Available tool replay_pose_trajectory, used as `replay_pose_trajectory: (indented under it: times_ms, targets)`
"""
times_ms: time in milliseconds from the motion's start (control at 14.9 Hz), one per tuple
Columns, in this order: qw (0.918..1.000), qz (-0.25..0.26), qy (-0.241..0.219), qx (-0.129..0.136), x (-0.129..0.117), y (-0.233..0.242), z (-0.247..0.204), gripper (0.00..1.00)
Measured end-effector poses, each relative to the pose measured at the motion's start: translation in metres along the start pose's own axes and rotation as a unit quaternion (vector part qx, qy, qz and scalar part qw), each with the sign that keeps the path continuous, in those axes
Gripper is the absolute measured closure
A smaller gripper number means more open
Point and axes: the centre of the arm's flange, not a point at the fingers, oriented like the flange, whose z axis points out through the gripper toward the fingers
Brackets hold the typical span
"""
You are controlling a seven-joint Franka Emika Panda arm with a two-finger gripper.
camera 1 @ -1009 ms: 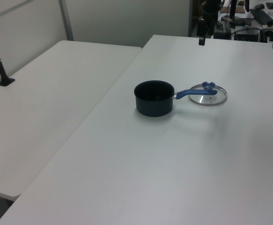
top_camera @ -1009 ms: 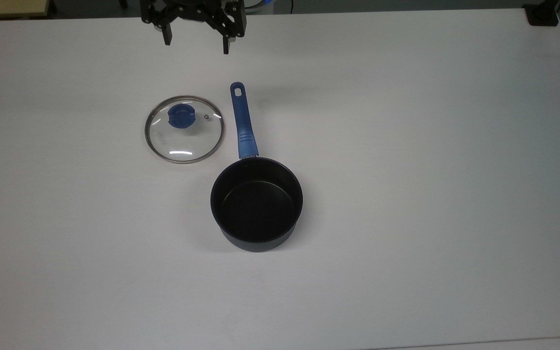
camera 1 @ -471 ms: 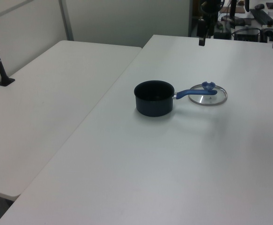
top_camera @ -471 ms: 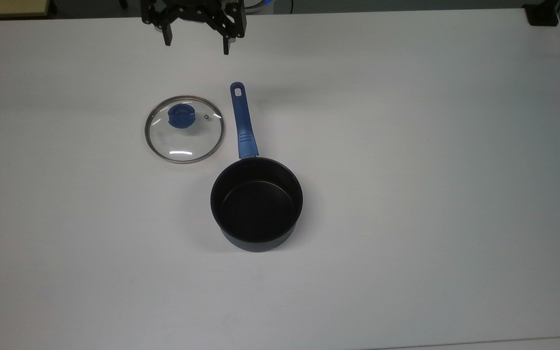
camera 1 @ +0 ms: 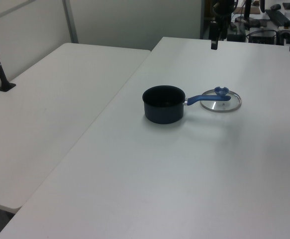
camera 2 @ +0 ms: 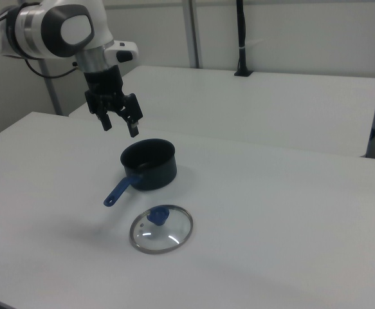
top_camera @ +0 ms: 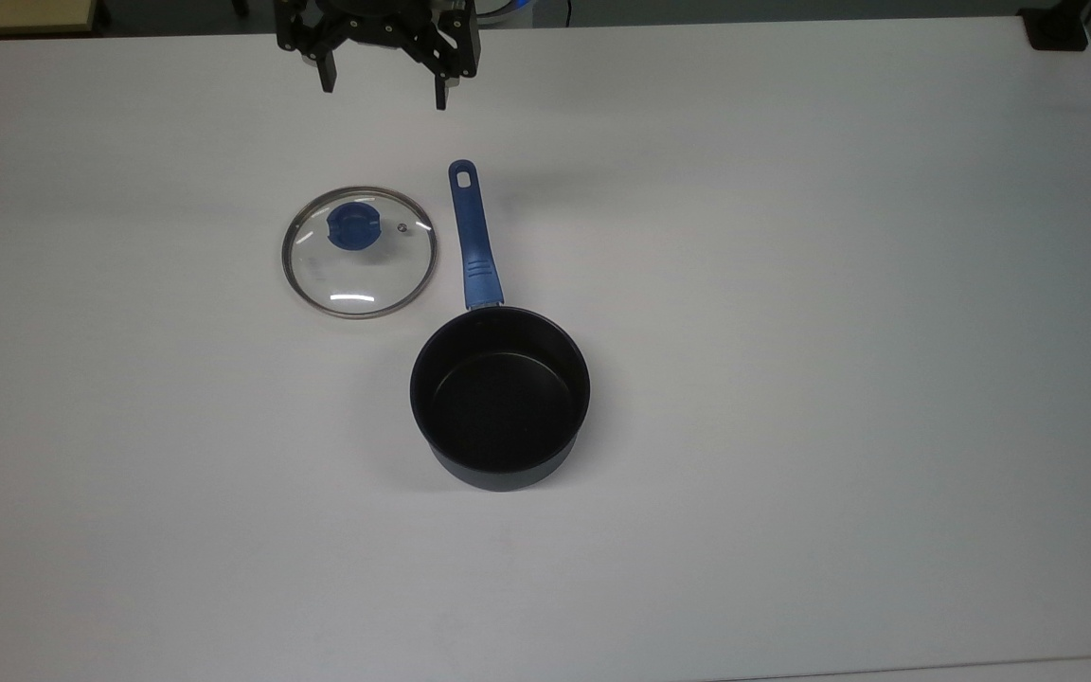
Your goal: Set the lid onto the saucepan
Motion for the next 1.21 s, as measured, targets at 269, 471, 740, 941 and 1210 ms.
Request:
replay_pose_trajectory:
  times_ms: [269,471,740,941,1210]
  targets:
    - [1.0000,-0.003,-0.002,0.000,0.001,0.001,0.002,0.00]
    - [0.9999,-0.016,-0.004,-0.001,0.002,0.007,0.005,0.00]
    - [0.9984,-0.053,-0.021,-0.001,0.010,0.025,0.025,0.00]
    - [0.9965,-0.074,-0.039,0.000,0.018,0.040,0.050,0.00]
    - [0.9921,-0.101,-0.074,0.005,0.024,0.062,0.091,0.00]
